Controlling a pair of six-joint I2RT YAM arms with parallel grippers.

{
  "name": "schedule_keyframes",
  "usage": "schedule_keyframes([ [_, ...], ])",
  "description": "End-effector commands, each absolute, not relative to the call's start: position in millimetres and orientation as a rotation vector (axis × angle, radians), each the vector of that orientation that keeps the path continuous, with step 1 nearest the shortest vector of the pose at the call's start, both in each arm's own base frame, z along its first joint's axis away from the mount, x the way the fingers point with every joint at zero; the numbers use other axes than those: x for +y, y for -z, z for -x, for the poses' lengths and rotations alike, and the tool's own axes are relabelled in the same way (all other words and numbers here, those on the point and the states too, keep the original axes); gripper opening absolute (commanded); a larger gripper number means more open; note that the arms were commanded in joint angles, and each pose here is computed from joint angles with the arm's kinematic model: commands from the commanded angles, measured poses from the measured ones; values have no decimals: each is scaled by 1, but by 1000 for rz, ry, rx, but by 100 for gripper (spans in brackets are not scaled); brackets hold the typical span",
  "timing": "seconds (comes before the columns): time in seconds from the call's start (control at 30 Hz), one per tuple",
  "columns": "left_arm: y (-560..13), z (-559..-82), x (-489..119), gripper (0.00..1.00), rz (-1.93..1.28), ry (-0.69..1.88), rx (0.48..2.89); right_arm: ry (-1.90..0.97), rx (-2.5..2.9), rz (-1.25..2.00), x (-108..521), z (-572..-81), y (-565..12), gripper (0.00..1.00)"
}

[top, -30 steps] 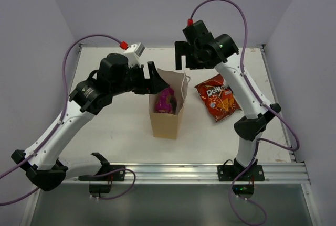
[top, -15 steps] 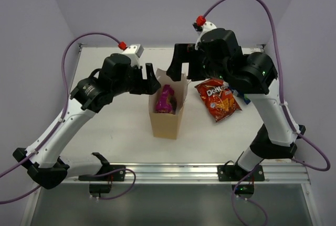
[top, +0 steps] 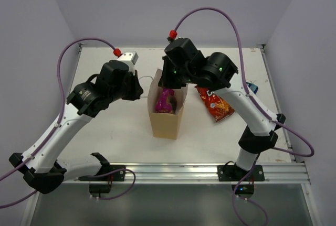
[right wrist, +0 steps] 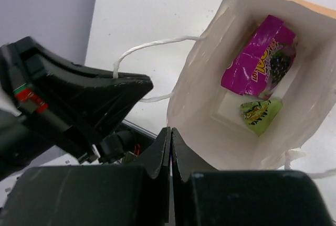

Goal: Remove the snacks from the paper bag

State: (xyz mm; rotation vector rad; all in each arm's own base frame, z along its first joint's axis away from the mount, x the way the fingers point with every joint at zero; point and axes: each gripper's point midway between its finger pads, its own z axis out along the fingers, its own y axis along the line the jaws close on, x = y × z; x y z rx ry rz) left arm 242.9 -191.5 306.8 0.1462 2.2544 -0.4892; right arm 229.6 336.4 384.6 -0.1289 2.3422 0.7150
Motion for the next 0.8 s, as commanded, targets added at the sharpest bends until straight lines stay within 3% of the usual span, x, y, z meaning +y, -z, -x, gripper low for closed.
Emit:
schedule_keyframes([
  [0.0, -305, -237, -187, 1, -150, 485, 2246, -664, 2421, 34, 343, -234, -358, 0],
  [0.23, -300, -236, -189, 0, -161, 502, 2251, -389, 2544, -13, 328, -239, -295, 0],
  [0.47, -296, -235, -190, 0, -162, 506, 2258, -511, 2571, 32, 338, -232, -276, 0],
  [0.77, -299, -235, -190, 0, -174, 512, 2243, -413, 2562, 131, 326, -235, -260, 0],
])
